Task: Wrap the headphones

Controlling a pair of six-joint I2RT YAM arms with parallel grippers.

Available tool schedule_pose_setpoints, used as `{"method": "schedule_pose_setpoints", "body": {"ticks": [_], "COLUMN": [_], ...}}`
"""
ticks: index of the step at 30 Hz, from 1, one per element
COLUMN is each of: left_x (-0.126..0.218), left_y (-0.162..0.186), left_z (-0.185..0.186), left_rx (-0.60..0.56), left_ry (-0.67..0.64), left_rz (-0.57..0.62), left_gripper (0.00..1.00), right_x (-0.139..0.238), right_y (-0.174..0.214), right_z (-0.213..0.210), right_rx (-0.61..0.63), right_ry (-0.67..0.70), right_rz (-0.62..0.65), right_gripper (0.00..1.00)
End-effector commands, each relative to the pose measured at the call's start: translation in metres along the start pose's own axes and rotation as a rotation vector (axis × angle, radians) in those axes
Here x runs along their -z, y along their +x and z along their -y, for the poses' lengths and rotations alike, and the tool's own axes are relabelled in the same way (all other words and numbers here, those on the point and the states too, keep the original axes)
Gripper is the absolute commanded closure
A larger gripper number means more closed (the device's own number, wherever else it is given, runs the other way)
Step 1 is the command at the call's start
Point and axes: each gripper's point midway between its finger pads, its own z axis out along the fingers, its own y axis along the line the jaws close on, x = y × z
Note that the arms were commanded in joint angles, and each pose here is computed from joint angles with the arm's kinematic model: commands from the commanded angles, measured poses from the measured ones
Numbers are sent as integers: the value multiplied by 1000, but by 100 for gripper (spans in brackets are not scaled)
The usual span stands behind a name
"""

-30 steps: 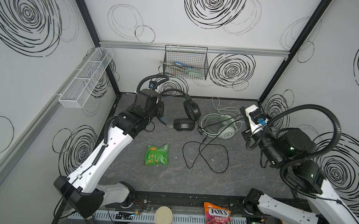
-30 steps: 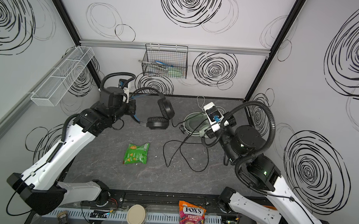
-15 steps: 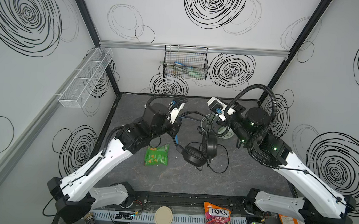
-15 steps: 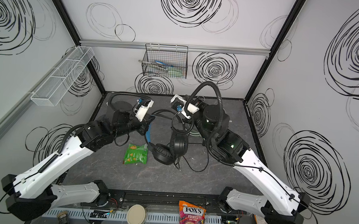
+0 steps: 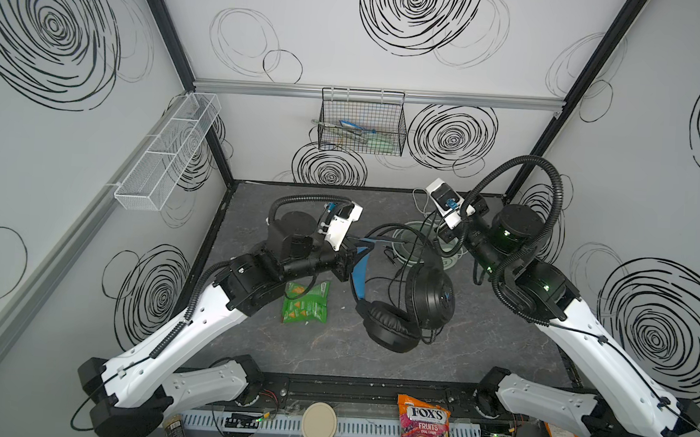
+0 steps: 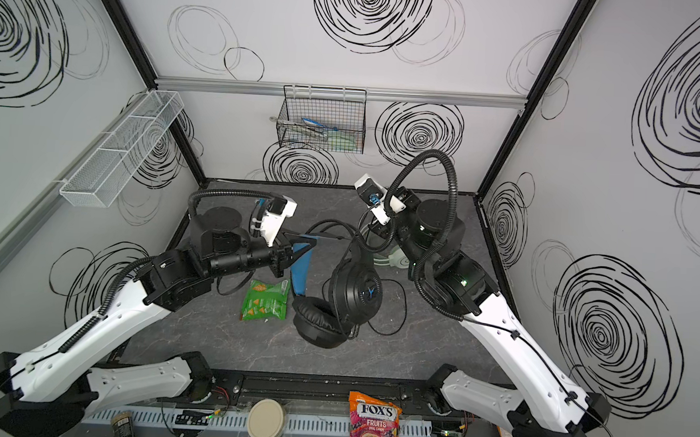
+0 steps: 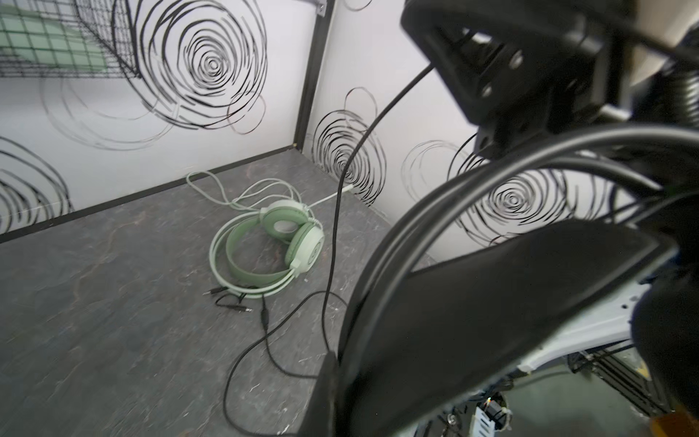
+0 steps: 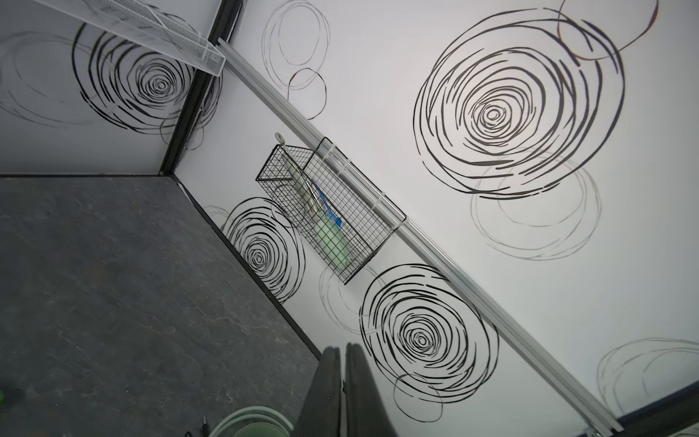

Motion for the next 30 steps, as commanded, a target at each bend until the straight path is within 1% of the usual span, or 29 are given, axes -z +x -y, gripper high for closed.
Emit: {"method": "schedule_pose_setpoints", "body": {"ticks": [1,5,8,10,15,18,23,27,30], "left_x": [25,31,38,44,55,62,76,76,77], "left_y": [-47,-66,-82,-93,-118,-135,-169,-186,-195], "left_z": [56,64,68,71,83,83,73,65,58], "left_rx": [-11,9,19,45,59,96,177,207,244], "left_ry": [232,246,241,248,274,272,217,162,122], "left_rz": [163,209,250,279,338,406,545,588,619], "left_gripper": [100,100,100,100,100,100,100,100,100], "right_x": [10,10,8,5,-2,-4,-7,-16,-23], "right_y": [-22,-26,-19,-10,14,21,28,37,44], "right_z": [7,-3,-13,-21,-37,-41,-54,-71,-79], "right_rx": [-153,-280,-354,-389,-485,-543,-643,-709,-736], "right_ry": [0,-50,-75,-88,-105,-115,-161,-210,-225], "right_rz": [130,181,196,186,163,165,168,154,143], "right_gripper": [76,70,66,65,63,63,63,64,67]}}
